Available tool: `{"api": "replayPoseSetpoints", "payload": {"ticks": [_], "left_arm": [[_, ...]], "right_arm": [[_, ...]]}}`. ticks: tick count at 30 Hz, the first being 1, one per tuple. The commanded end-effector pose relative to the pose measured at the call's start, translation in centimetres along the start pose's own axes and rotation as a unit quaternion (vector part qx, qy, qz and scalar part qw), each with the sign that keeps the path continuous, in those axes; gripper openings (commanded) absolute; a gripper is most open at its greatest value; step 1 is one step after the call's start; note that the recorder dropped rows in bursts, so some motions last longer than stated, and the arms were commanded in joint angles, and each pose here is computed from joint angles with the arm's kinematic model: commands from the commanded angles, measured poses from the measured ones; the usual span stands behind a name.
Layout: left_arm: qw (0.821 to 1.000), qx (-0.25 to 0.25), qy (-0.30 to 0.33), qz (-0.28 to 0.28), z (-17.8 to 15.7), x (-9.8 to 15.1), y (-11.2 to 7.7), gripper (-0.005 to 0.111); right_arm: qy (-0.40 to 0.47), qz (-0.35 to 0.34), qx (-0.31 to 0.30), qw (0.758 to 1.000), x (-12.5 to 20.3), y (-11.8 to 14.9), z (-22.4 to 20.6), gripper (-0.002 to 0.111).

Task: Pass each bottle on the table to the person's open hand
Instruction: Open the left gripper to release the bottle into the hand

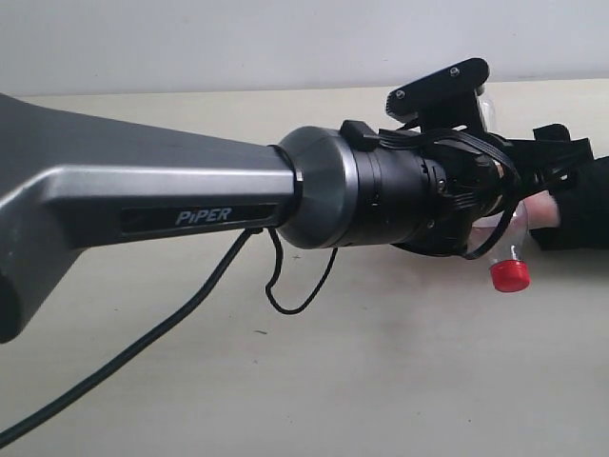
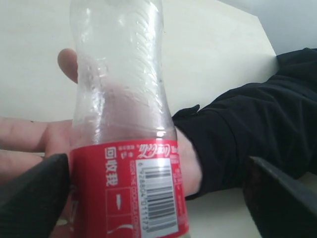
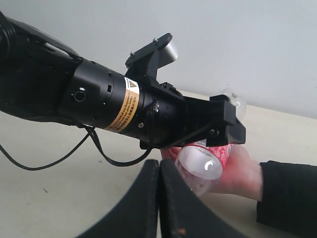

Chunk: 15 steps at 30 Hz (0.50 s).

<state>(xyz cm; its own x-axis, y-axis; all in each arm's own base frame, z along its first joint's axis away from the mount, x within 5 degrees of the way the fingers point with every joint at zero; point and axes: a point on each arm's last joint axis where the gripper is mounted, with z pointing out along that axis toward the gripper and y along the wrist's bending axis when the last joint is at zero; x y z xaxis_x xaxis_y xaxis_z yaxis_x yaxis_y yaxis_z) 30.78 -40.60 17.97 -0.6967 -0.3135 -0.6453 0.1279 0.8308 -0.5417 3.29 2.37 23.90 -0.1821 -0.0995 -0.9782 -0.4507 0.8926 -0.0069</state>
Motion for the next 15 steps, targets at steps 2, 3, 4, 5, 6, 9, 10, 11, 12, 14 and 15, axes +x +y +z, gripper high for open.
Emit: {"api": "replayPoseSetpoints", "payload": {"ticks": [2, 3, 4, 5, 6, 9, 10, 11, 12, 14, 15], "left_arm": [[1.0, -0.001, -0.013, 0.013, -0.9, -1.2, -0.4, 0.09], [1.0, -0.004, -0.014, 0.013, -0.9, -1.3, -0.4, 0.09], [1.0, -0.006, -0.016, 0.015, -1.1, -1.4, -0.4, 0.09], [1.0, -0.01, -0.016, 0.017, -1.1, -1.5, -0.4, 0.09], [1.0, -0.014, -0.016, 0.019, -1.2, -1.5, -0.3, 0.09], [0.999, -0.028, -0.015, 0.016, -1.3, -1.6, -0.1, 0.09], [0.999, -0.03, -0.014, 0.019, -1.4, -1.7, -0.2, 0.09], [0.999, -0.03, -0.013, 0.022, -1.5, -1.7, -0.2, 0.09], [0.999, -0.029, -0.012, 0.025, -1.7, -1.8, -0.3, 0.09], [0.999, -0.027, -0.01, 0.03, -2.2, -2.2, -0.6, 0.09], [0.999, -0.023, -0.01, 0.036, -2.6, -2.5, -0.8, 0.09]], "right_arm": [[-0.011, -0.001, 0.002, 1.0, -0.1, 0.0, 0.0, 0.0], [-0.011, -0.001, 0.002, 1.0, -0.1, 0.0, 0.0, 0.0], [-0.011, -0.001, 0.002, 1.0, -0.1, 0.0, 0.0, 0.0], [-0.011, -0.001, 0.002, 1.0, -0.1, 0.0, 0.0, 0.0], [-0.011, -0.001, 0.002, 1.0, -0.1, 0.0, 0.0, 0.0], [-0.011, -0.001, 0.002, 1.0, -0.1, 0.0, 0.0, 0.0], [-0.011, -0.001, 0.002, 1.0, -0.1, 0.0, 0.0, 0.0], [-0.011, -0.001, 0.002, 1.0, -0.1, 0.0, 0.0, 0.0], [-0.011, -0.001, 0.002, 1.0, -0.1, 0.0, 0.0, 0.0], [-0.011, -0.001, 0.002, 1.0, -0.1, 0.0, 0.0, 0.0], [-0.011, -0.001, 0.002, 1.0, -0.1, 0.0, 0.0, 0.0]]}}
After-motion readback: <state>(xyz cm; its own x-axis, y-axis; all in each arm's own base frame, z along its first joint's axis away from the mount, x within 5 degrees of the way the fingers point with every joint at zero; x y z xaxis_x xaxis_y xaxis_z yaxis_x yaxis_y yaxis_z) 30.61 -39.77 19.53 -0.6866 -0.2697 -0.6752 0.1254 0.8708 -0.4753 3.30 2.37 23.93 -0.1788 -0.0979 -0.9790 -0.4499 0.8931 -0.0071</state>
